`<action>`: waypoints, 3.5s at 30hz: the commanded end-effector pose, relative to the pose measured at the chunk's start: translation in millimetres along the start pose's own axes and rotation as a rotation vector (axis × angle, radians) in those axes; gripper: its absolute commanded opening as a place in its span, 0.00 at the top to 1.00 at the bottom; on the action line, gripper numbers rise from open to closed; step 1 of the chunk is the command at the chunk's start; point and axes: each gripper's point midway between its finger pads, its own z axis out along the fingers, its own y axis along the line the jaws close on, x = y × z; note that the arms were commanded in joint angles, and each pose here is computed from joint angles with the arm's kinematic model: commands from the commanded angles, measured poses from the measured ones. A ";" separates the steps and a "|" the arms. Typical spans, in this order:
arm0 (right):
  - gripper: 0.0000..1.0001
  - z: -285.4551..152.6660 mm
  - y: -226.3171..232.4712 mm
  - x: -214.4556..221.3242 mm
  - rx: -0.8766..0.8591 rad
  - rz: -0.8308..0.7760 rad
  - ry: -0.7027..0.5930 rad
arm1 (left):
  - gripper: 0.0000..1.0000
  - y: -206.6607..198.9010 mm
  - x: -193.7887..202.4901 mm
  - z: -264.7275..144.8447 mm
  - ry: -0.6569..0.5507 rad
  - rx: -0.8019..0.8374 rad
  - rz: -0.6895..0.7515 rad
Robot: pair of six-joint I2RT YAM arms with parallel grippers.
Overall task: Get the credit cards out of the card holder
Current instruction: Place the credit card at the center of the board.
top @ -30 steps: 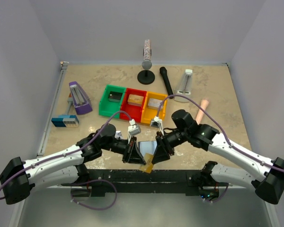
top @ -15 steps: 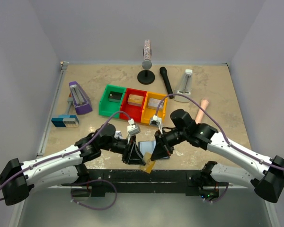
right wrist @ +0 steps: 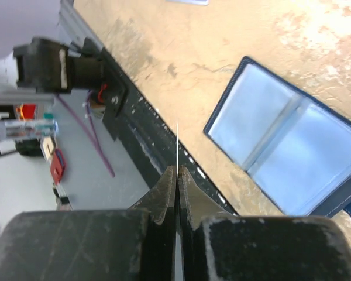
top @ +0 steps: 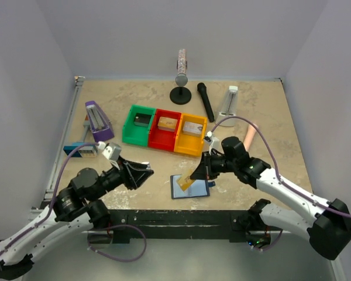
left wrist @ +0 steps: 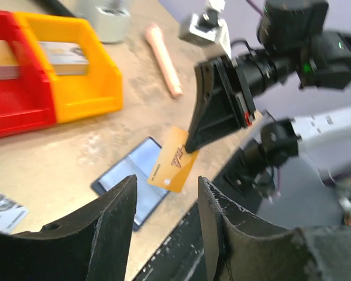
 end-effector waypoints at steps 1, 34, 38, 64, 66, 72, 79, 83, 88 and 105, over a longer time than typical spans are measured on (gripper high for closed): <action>1.00 19.9 -12.5 -34.6 0.043 0.110 -0.164 | 0.51 61.4 6.3 -18.5 -0.126 -0.295 -0.135; 1.00 92.4 -74.0 -59.0 0.386 0.561 -0.441 | 0.57 90.3 43.6 -25.1 -0.153 -0.379 -0.335; 1.00 101.5 -74.1 -53.3 0.381 0.551 -0.397 | 0.58 89.9 47.0 -24.3 -0.142 -0.375 -0.341; 0.66 107.3 -81.6 -37.9 0.399 0.520 -0.332 | 0.58 96.8 58.7 -20.4 -0.126 -0.396 -0.365; 0.65 106.0 -82.1 -36.5 0.402 0.520 -0.331 | 0.58 96.6 58.4 -20.4 -0.126 -0.396 -0.365; 0.60 102.6 -82.2 -35.4 0.408 0.522 -0.332 | 0.58 97.1 58.8 -20.1 -0.127 -0.397 -0.366; 0.57 95.1 -84.8 -35.2 0.421 0.515 -0.352 | 0.57 99.1 61.5 -19.5 -0.121 -0.404 -0.365; 0.55 88.4 -86.4 -33.3 0.426 0.505 -0.363 | 0.57 98.7 60.9 -19.6 -0.122 -0.403 -0.365; 0.54 64.8 -81.2 -37.8 0.441 0.397 -0.390 | 0.55 98.7 62.3 -18.7 -0.115 -0.403 -0.360; 0.36 -30.4 -98.0 20.6 0.608 0.021 -0.219 | 0.53 79.5 97.8 33.4 0.086 -0.307 -0.361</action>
